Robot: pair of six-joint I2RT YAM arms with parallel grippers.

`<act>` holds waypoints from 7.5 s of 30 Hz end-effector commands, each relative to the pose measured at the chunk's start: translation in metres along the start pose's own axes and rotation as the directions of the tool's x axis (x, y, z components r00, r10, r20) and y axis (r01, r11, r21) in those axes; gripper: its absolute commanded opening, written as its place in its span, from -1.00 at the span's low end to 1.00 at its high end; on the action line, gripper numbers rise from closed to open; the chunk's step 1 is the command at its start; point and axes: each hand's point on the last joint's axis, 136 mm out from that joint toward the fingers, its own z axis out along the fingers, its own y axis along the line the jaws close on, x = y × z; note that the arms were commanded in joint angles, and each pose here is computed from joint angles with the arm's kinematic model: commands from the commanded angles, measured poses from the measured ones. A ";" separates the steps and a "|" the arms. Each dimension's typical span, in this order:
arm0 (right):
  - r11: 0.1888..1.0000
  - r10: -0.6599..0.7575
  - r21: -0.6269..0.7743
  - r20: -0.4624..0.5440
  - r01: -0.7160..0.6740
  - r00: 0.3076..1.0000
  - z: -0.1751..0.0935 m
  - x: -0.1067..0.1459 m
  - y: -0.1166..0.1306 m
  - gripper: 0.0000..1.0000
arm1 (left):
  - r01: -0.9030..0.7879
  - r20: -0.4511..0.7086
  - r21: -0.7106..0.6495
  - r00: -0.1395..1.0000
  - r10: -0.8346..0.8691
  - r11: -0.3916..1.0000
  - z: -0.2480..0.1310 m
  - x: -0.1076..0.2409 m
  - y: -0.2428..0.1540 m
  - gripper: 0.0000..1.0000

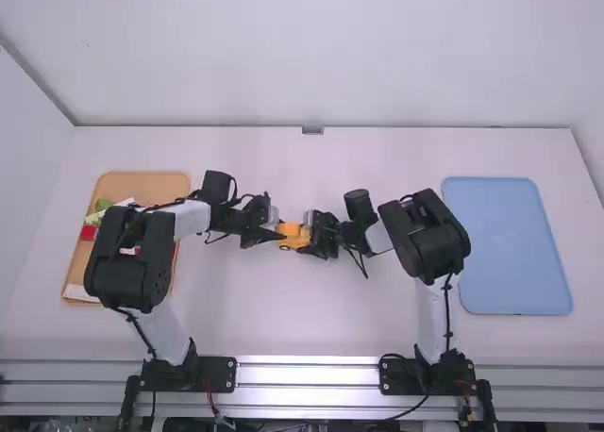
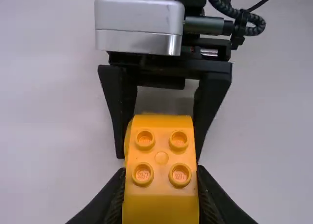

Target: Assemble lego blocks to make yellow taxi

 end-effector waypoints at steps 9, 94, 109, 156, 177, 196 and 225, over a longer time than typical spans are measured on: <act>1.000 0.000 -0.012 -0.001 0.000 1.000 0.003 0.002 0.000 -0.06 | 0.031 0.021 0.006 0.999 -0.031 1.000 0.008 0.000 0.000 -0.96; 0.998 -0.021 -0.063 -0.030 0.019 0.999 0.005 0.010 0.014 0.07 | 0.033 -0.190 0.035 0.981 -0.026 0.999 0.042 0.059 -0.033 -0.97; 0.998 -0.020 -0.063 -0.030 0.019 0.999 0.005 0.010 0.014 0.08 | 0.029 -0.316 0.064 0.949 -0.007 0.998 0.050 0.059 -0.030 -0.97; 0.953 0.172 0.275 -0.151 -0.126 0.973 -0.075 -0.012 -0.057 0.22 | 0.348 0.012 -0.445 0.924 -0.382 0.825 -0.115 -0.002 0.081 0.98; -0.173 0.742 0.927 0.344 -0.332 0.575 -0.475 0.120 -0.076 0.16 | 0.506 0.250 -0.834 0.703 -0.665 0.220 -0.190 0.045 0.144 0.98; -0.248 0.802 0.949 0.315 -0.197 0.508 -0.473 0.095 -0.054 0.97 | 0.432 0.203 -0.884 0.699 -0.686 0.178 -0.181 0.001 0.129 0.98; 0.077 0.375 0.924 0.321 -0.375 0.869 -0.371 -0.126 -0.016 0.59 | 0.497 0.403 -0.862 0.793 -0.458 0.102 -0.259 -0.121 0.078 0.63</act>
